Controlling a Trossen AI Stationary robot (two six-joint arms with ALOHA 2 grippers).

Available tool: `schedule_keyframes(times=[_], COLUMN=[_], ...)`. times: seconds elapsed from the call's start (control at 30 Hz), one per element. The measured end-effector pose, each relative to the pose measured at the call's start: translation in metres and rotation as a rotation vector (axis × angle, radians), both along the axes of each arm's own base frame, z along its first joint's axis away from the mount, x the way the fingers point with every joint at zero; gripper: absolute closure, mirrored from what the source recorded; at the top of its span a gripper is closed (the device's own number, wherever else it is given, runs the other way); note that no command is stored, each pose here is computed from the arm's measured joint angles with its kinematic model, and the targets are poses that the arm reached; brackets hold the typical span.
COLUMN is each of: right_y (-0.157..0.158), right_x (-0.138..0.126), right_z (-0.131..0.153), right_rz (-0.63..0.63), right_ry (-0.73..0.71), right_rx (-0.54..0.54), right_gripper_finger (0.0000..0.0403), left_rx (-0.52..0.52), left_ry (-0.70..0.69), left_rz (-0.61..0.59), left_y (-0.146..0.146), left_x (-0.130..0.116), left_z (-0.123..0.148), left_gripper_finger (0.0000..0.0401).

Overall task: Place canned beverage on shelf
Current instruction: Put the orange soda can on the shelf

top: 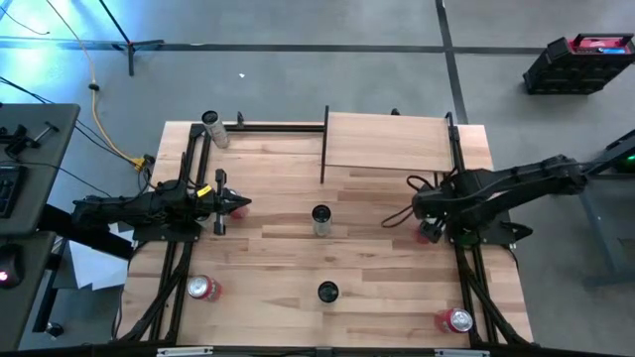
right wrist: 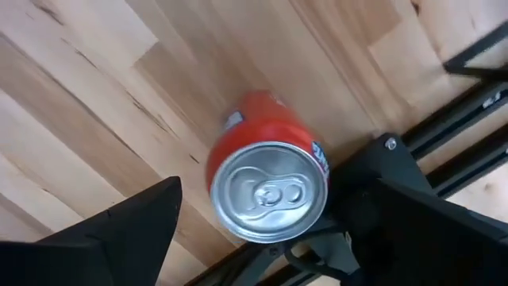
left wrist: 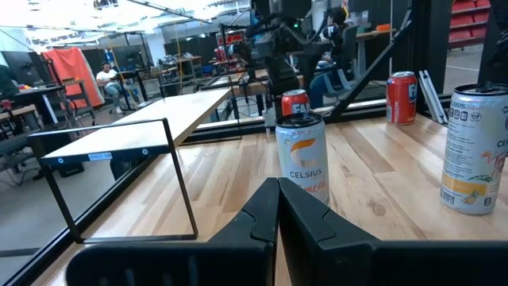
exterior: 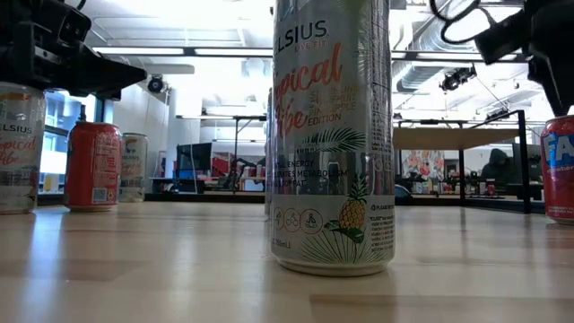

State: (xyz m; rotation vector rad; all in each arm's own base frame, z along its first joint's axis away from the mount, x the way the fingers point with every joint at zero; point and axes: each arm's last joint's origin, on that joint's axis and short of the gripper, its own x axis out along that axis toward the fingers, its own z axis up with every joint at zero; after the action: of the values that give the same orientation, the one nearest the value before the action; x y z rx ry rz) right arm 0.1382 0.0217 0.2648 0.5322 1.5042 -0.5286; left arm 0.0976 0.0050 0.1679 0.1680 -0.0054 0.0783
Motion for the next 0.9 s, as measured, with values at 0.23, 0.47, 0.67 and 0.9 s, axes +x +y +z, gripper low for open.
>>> schedule_keyframes(times=[0.23, 0.47, 0.67, 0.9], right_y=[-0.001, -0.004, -0.004, -0.004], right_x=[0.003, -0.001, -0.001, -0.001], right_z=[-0.018, -0.026, -0.026, -0.026], right_rz=[-0.012, -0.081, -0.131, -0.259], right_ry=[-0.007, 0.041, 0.036, 0.034], right_rx=[0.077, -0.004, -0.024, -0.009], right_gripper_finger=[0.0004, 0.0004, 0.0004, 0.0005], left_rx=[0.000, 0.000, 0.000, 0.000], left_ry=[0.000, 0.000, 0.001, 0.000], left_rz=[0.000, 0.000, 0.000, 0.000], left_y=[0.000, 0.000, 0.000, 0.000], left_x=[0.000, 0.000, 0.000, 0.000], left_z=[0.000, 0.000, 0.000, 0.000], left_gripper_finger=[0.0398, 0.0398, 0.0398, 0.0398])
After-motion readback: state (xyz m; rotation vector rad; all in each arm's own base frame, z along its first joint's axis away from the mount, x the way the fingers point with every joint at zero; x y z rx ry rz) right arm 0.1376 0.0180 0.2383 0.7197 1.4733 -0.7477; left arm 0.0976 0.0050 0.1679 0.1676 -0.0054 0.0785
